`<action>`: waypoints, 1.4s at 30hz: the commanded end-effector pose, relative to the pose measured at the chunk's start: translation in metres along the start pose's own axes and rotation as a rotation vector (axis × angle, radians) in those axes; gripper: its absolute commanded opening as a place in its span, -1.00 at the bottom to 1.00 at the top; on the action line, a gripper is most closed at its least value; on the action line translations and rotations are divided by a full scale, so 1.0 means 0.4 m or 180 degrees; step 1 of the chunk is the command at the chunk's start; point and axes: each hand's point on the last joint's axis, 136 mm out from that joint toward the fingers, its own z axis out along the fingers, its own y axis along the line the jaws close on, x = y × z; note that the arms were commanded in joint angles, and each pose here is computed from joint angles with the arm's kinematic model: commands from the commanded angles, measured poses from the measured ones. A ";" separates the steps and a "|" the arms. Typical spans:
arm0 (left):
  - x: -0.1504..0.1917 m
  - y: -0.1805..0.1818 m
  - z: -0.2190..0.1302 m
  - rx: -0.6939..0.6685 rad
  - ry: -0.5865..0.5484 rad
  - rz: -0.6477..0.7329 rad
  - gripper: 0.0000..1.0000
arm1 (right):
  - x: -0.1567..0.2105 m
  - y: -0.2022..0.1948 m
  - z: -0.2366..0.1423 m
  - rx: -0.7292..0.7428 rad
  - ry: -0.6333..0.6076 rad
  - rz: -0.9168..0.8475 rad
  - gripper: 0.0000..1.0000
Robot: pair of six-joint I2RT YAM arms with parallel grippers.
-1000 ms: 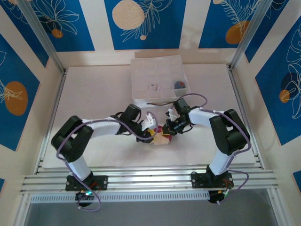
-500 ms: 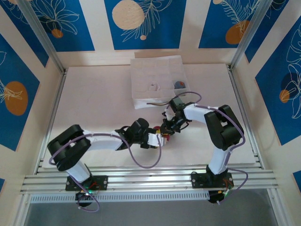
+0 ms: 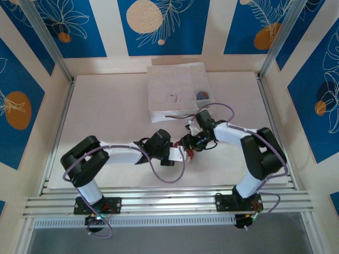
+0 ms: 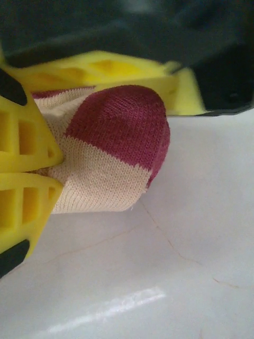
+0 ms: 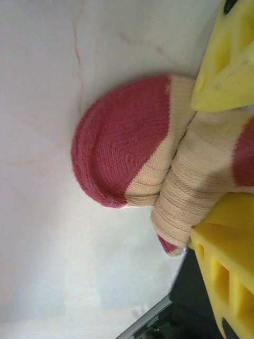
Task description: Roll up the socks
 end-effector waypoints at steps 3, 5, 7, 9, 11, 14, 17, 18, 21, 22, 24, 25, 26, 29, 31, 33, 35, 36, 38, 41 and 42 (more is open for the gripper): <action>0.086 -0.049 0.012 0.0852 0.0374 -0.1319 -1.00 | -0.012 0.008 -0.024 -0.0236 -0.0196 -0.0030 0.20; 0.103 -0.021 0.019 0.0879 0.0385 -0.1741 -1.00 | -0.006 -0.004 -0.011 -0.0222 -0.0137 0.0025 0.21; 0.128 0.013 0.026 0.0870 0.0426 -0.2222 -1.00 | -0.003 -0.009 0.002 -0.0247 -0.0089 0.0079 0.22; 0.142 0.038 0.033 0.0939 0.0362 -0.2636 -1.00 | -0.002 -0.013 0.017 -0.0267 -0.0051 0.0127 0.22; 0.147 0.052 0.039 0.0971 0.0274 -0.2814 -1.00 | -0.003 -0.020 0.030 -0.0230 -0.0021 0.0182 0.21; 0.153 0.059 0.045 0.0996 0.0268 -0.2901 -1.00 | -0.012 -0.042 0.045 -0.0099 0.0040 0.0325 0.00; 0.148 0.065 0.040 0.0933 0.0204 -0.2812 -0.93 | -0.013 -0.079 0.062 0.0145 0.0179 0.0522 -0.28; 0.140 0.067 0.035 0.0894 0.0134 -0.2733 -0.86 | -0.012 -0.087 0.068 0.0193 0.0234 0.0570 -0.35; 0.112 0.078 0.012 0.0759 -0.0085 -0.2476 -0.60 | -0.003 -0.102 0.081 0.0355 0.0380 0.0637 -0.59; 0.101 0.082 0.003 0.0723 -0.0155 -0.2386 -0.56 | 0.000 -0.104 0.083 0.0393 0.0418 0.0636 -0.65; 0.069 0.086 -0.020 0.0648 -0.0269 -0.2115 -0.49 | 0.010 -0.111 0.089 0.0479 0.0500 0.0639 -0.78; 0.054 0.083 -0.031 0.0605 -0.0313 -0.1941 -0.46 | 0.014 -0.112 0.090 0.0500 0.0526 0.0643 -0.82; 0.040 0.077 -0.044 0.0514 -0.0358 -0.1687 -0.39 | 0.019 -0.112 0.092 0.0513 0.0561 0.0643 -0.85; -0.005 0.053 -0.082 0.0172 -0.0559 -0.0855 -0.18 | 0.032 -0.110 0.095 0.0552 0.0644 0.0631 -0.88; -0.017 0.045 -0.098 -0.0123 -0.0623 -0.0468 -0.01 | 0.040 -0.109 0.096 0.0599 0.0693 0.0609 -0.88; -0.023 0.025 -0.099 -0.0392 -0.0561 0.0023 0.05 | 0.045 -0.107 0.098 0.0621 0.0737 0.0593 -0.89; -0.013 0.018 -0.090 -0.0680 -0.0379 0.0392 0.13 | 0.045 -0.104 0.101 0.0584 0.0770 0.0611 -0.90; -0.008 0.024 -0.086 -0.0855 -0.0292 0.0544 0.19 | 0.046 -0.103 0.103 0.0567 0.0799 0.0620 -0.90; 0.005 0.029 -0.079 -0.1039 -0.0179 0.0698 0.22 | 0.043 -0.099 0.104 0.0561 0.0827 0.0612 -0.91; 0.022 0.037 -0.063 -0.1122 -0.0073 0.0764 0.24 | 0.038 -0.095 0.101 0.0571 0.0852 0.0603 -0.91; 0.027 0.040 -0.055 -0.1125 -0.0058 0.0762 0.25 | 0.038 -0.094 0.100 0.0577 0.0867 0.0606 -0.91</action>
